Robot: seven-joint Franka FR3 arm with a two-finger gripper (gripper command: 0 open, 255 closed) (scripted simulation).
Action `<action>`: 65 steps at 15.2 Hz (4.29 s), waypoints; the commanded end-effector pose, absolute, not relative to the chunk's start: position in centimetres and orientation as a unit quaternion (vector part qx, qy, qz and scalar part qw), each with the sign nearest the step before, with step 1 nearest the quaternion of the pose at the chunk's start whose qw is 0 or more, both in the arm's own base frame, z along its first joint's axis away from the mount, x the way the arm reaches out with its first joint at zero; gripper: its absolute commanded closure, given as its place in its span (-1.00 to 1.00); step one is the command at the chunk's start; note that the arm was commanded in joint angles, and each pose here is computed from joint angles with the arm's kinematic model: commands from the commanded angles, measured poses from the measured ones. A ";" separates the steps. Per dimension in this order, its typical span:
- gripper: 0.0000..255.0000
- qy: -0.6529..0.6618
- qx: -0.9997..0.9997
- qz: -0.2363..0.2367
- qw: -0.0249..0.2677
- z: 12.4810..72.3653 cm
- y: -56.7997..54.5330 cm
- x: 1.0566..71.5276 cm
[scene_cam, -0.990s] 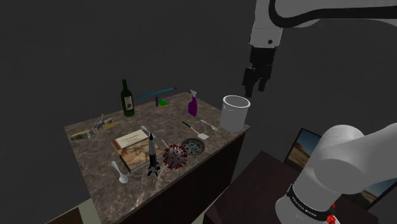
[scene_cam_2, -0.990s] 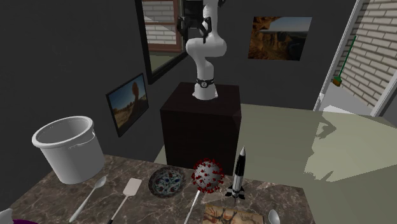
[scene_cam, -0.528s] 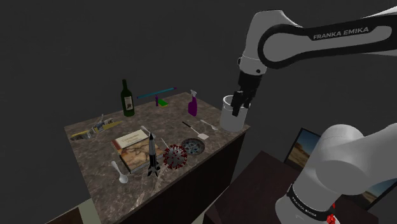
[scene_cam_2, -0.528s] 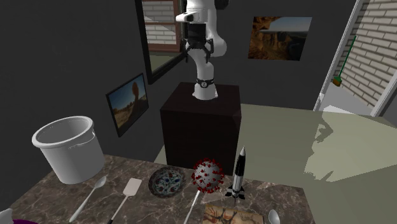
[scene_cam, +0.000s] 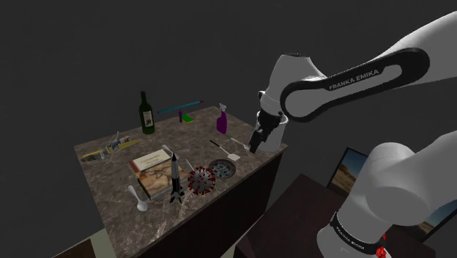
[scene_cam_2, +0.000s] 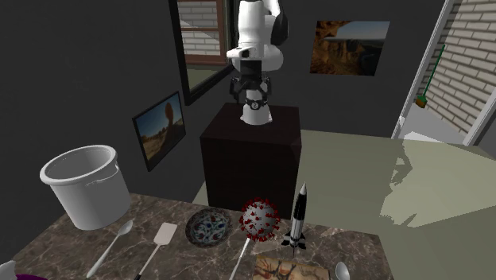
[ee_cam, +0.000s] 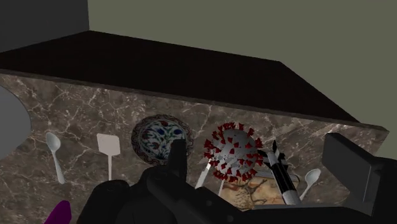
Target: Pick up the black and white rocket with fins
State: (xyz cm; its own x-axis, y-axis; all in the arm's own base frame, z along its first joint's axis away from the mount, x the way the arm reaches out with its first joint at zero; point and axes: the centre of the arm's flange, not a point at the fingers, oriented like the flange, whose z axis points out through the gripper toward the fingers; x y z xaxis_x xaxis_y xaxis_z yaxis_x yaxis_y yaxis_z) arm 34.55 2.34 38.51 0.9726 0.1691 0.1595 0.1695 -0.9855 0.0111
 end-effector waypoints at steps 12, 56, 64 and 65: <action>-1.00 -0.181 -0.964 -0.192 0.010 24.5 6.8 41.2; 1.00 -0.327 -0.874 -0.358 0.024 3.0 17.8 54.9; 1.00 -0.327 -0.874 -0.358 0.024 7.2 17.8 54.9; 1.00 -0.327 -0.874 -0.358 0.024 7.8 17.8 54.9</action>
